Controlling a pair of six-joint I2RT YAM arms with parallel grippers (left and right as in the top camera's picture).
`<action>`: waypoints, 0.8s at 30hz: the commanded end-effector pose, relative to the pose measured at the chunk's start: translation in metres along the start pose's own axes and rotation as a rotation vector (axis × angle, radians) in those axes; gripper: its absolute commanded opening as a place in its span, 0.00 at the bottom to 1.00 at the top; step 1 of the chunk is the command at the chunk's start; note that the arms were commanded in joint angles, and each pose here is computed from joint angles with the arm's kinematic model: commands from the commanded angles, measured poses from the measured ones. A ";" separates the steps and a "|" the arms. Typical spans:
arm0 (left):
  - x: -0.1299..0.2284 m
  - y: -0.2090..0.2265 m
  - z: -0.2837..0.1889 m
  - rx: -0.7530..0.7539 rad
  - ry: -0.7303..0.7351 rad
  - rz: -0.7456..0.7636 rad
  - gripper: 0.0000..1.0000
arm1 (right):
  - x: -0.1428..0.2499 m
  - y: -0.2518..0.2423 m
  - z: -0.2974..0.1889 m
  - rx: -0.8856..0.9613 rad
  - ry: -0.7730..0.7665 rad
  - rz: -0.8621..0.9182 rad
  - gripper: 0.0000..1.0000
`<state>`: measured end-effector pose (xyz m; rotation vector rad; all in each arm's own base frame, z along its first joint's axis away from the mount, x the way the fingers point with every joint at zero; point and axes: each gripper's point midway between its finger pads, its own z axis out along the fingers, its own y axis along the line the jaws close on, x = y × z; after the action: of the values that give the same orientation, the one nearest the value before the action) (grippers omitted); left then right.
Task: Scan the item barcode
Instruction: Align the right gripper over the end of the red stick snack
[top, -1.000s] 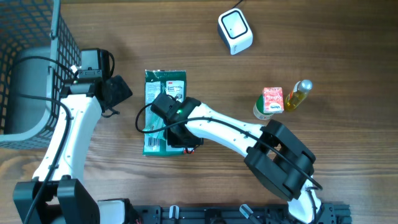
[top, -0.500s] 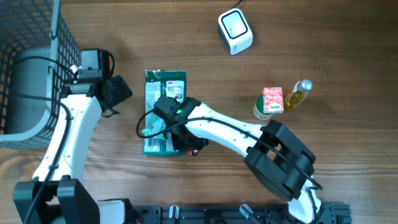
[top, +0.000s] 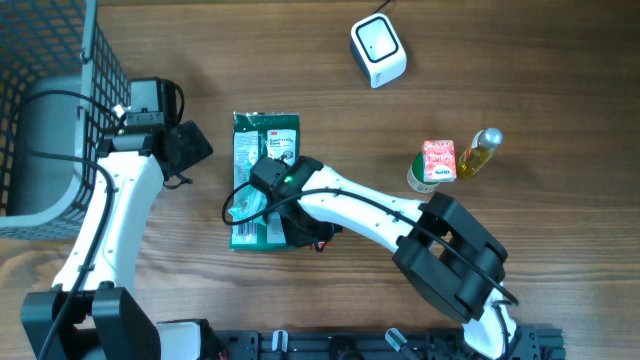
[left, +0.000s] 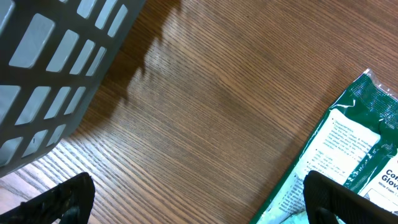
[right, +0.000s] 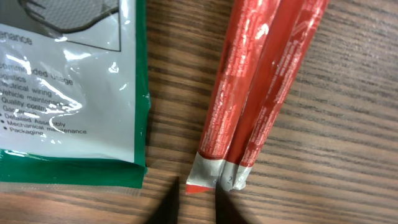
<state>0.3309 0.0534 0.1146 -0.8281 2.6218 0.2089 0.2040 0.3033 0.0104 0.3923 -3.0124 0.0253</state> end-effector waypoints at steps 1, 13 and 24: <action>-0.001 0.001 0.001 -0.004 0.001 -0.012 1.00 | -0.003 -0.001 -0.001 -0.018 0.014 0.012 0.04; -0.001 0.001 0.001 -0.004 0.001 -0.012 1.00 | -0.003 -0.024 -0.014 -0.052 0.006 0.154 0.30; -0.001 0.001 0.001 -0.004 0.002 -0.012 1.00 | 0.002 -0.014 0.006 -0.126 0.031 0.181 0.29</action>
<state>0.3310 0.0534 0.1147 -0.8280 2.6215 0.2082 0.2107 0.2839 0.0007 0.1303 -3.0106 -0.0939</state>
